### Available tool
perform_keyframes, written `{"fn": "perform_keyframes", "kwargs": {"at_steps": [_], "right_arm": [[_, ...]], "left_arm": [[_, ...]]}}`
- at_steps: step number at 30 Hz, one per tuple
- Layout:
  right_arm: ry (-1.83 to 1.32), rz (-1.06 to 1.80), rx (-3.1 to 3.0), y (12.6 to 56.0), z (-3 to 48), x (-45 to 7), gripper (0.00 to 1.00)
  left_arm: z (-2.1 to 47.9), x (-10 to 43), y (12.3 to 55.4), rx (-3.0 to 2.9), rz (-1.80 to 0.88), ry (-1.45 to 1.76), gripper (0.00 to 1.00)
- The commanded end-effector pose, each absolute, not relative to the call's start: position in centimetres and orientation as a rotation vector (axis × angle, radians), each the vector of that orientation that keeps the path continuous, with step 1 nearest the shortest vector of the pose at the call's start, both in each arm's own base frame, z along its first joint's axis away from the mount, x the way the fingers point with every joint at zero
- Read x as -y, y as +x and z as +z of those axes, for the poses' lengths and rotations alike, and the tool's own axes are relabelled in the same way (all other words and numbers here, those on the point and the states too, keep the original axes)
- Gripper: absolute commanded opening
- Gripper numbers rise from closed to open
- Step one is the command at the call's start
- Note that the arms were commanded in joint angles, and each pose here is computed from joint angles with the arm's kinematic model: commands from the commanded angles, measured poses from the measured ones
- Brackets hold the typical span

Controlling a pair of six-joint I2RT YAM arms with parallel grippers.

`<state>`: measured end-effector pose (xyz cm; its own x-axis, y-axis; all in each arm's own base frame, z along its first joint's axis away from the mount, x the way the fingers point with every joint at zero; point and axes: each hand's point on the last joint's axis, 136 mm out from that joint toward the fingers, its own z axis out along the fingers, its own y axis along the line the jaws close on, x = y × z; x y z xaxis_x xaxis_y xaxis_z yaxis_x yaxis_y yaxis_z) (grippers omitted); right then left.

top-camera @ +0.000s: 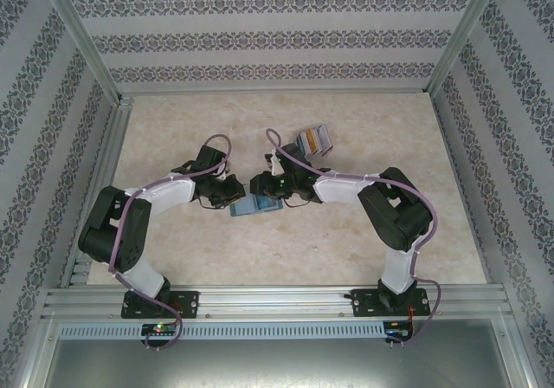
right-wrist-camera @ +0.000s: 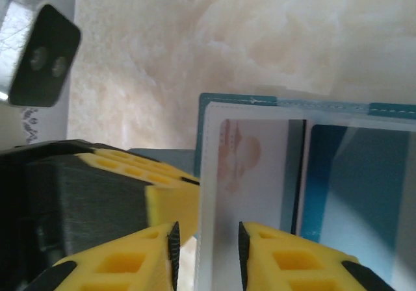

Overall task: Put the credit cards into the card holder
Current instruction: Flip over the card slot on the card holder.

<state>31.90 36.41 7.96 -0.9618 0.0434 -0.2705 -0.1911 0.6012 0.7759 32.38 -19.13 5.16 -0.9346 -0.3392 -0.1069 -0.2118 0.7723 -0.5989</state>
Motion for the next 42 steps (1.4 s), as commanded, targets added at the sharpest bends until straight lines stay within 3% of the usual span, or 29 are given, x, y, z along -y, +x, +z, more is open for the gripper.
{"fn": "perform_keyframes", "kwargs": {"at_steps": [1, 14, 42], "right_arm": [[-0.136, 1.391, -2.522, 31.9, 9.0, -37.5, 0.31], [-0.061, 1.157, -2.585, 32.6, 7.1, -34.2, 0.35], [0.145, 0.988, -2.489, 34.6, 9.6, -23.8, 0.35]], "left_arm": [[5.7, 19.7, 33.1, -2.716, -0.948, -0.424, 0.14], [6.3, 19.5, 33.3, -2.704, -0.956, -0.426, 0.13], [6.7, 25.6, 35.4, -2.739, -1.069, -0.291, 0.14]]}}
